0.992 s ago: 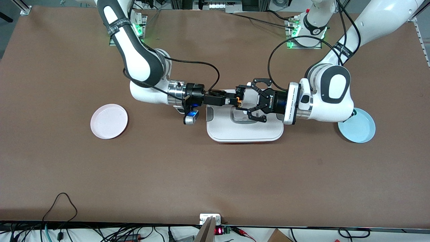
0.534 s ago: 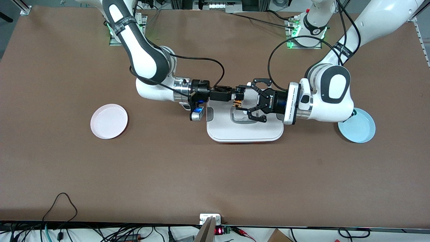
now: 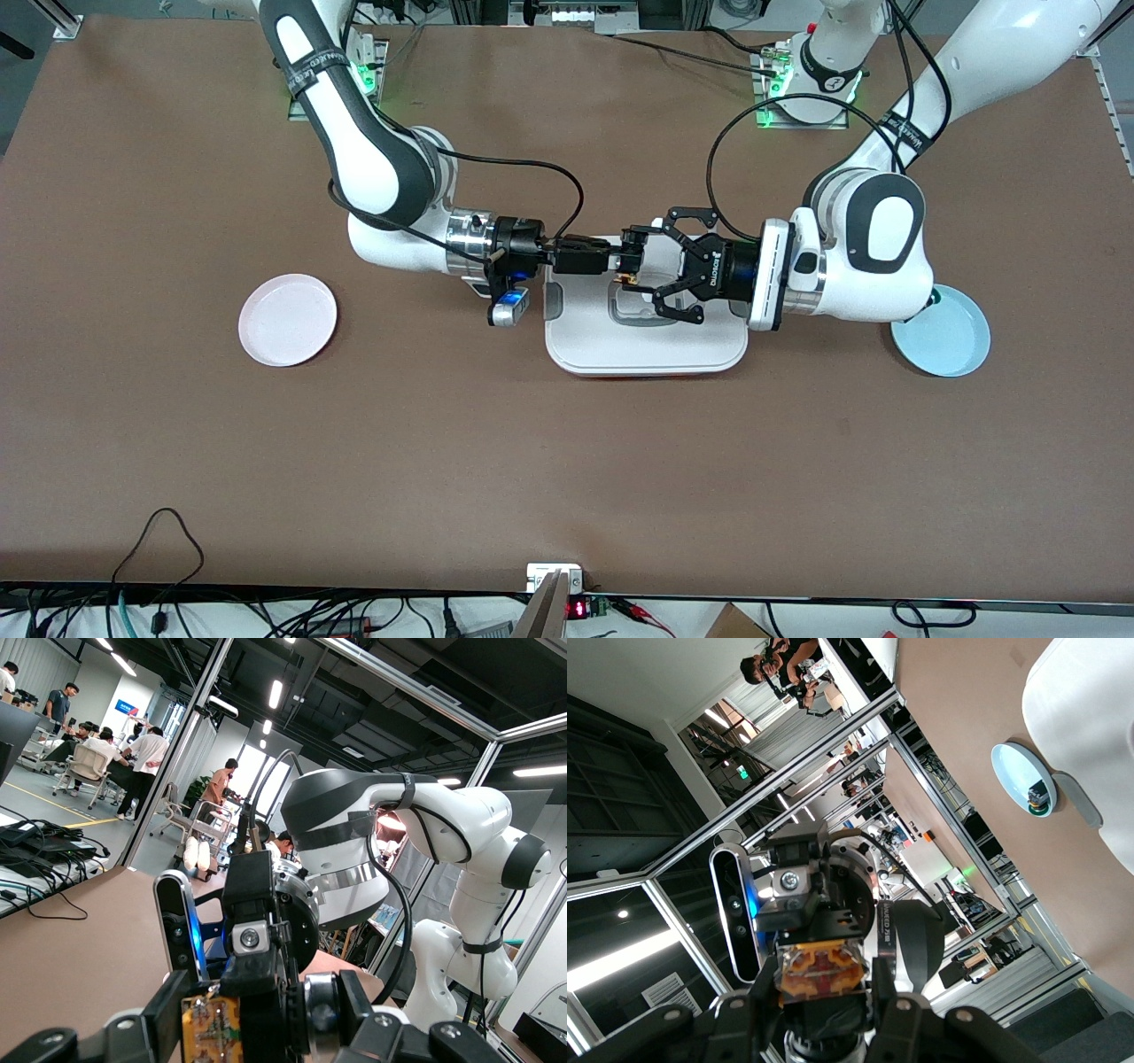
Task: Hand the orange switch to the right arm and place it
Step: 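Grasp the switch with the right gripper and open the left gripper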
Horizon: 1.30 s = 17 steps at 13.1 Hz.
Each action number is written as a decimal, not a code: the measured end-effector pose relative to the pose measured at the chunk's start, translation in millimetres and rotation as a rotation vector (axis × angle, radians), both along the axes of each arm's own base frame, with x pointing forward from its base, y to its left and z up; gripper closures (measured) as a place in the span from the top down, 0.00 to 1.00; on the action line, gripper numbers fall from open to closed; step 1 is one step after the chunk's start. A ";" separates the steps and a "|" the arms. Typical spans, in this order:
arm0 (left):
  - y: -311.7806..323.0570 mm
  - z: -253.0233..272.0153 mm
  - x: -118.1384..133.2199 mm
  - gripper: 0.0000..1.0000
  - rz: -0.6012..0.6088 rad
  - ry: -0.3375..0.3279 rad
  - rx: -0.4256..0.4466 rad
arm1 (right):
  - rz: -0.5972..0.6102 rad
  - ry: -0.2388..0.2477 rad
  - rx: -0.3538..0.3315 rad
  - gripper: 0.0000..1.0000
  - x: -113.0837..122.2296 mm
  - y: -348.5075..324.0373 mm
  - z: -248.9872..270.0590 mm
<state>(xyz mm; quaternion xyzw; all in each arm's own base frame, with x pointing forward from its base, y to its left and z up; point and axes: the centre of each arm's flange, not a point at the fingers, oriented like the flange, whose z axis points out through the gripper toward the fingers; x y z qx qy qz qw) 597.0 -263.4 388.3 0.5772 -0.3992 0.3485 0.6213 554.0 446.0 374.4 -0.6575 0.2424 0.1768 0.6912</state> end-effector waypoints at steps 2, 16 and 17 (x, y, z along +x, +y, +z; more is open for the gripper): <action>0.0 -0.1 -0.1 0.73 0.000 0.027 0.002 | 0.000 0.001 0.000 0.44 -0.1 0.1 -0.1; 6.2 0.8 -3.3 1.00 0.000 0.181 -0.038 | -0.004 -0.027 0.000 0.43 4.4 -1.7 3.1; 8.6 5.7 -1.7 1.00 0.003 0.208 -0.035 | -0.002 -0.037 0.000 0.43 5.8 -3.4 6.5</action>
